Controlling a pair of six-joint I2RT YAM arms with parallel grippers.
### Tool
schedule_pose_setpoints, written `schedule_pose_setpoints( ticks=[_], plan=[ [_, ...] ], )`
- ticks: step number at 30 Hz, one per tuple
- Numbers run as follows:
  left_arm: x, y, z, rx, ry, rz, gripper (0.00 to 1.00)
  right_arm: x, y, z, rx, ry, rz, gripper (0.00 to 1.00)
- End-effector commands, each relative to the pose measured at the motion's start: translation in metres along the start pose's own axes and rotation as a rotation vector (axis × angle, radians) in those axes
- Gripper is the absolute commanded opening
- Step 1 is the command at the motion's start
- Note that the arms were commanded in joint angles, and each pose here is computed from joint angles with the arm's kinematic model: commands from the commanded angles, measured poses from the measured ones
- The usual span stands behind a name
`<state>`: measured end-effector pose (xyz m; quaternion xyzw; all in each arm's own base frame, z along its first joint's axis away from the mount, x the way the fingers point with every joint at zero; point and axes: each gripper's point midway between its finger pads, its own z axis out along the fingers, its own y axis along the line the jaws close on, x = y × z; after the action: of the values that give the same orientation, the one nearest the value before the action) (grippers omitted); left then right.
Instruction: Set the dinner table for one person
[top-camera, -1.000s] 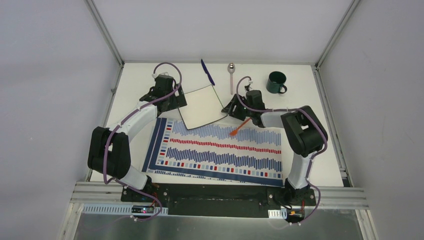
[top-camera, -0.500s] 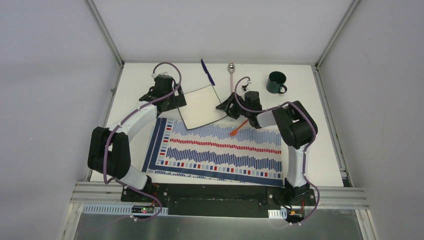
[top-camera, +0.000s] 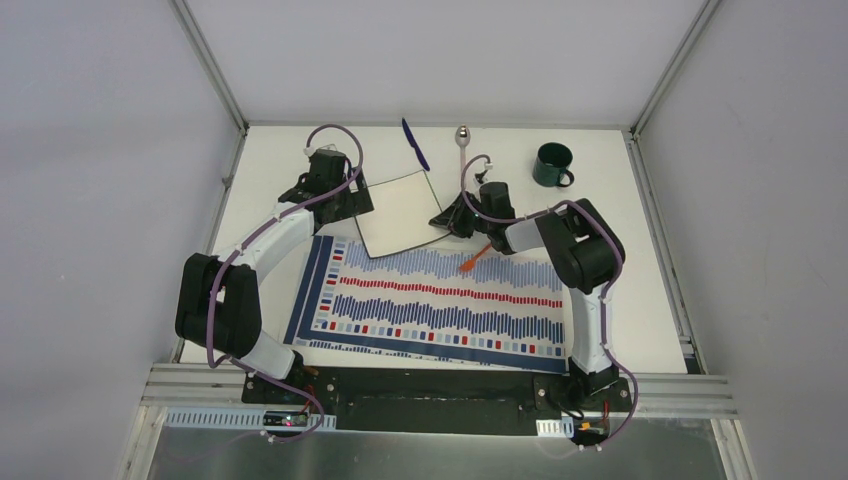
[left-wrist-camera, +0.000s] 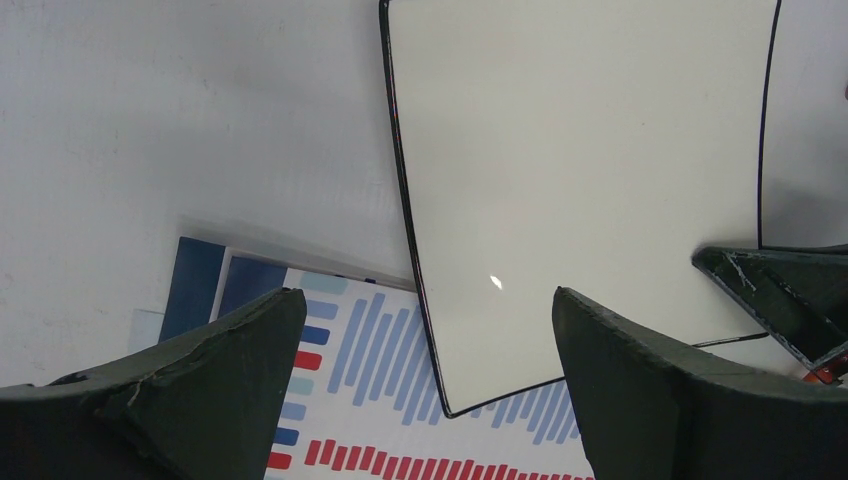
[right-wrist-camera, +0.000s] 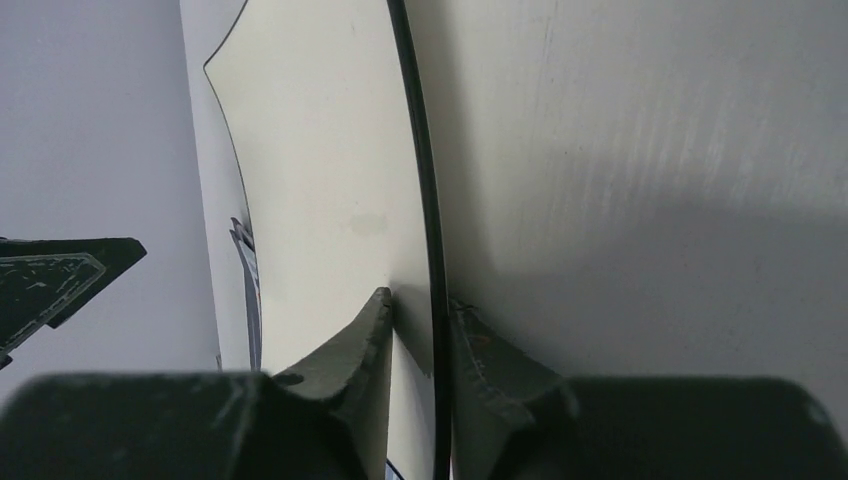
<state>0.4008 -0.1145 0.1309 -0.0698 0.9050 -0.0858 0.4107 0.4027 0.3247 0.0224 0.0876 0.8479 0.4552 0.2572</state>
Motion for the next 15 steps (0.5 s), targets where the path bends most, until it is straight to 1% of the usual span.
schedule_pose_setpoints(
  ticks=[1,4,15],
  plan=[
    [-0.011,0.0,-0.003,0.012,-0.036,0.003,0.99,0.007,-0.003,0.002,0.013,0.021,-0.015,0.18],
    [-0.01,0.0,-0.002,0.013,-0.033,0.0,0.99,0.01,-0.006,0.001,0.019,0.026,-0.012,0.0],
    [-0.01,0.0,-0.004,0.014,-0.036,0.0,0.99,0.014,0.006,-0.015,-0.017,0.039,-0.014,0.0]
  ],
)
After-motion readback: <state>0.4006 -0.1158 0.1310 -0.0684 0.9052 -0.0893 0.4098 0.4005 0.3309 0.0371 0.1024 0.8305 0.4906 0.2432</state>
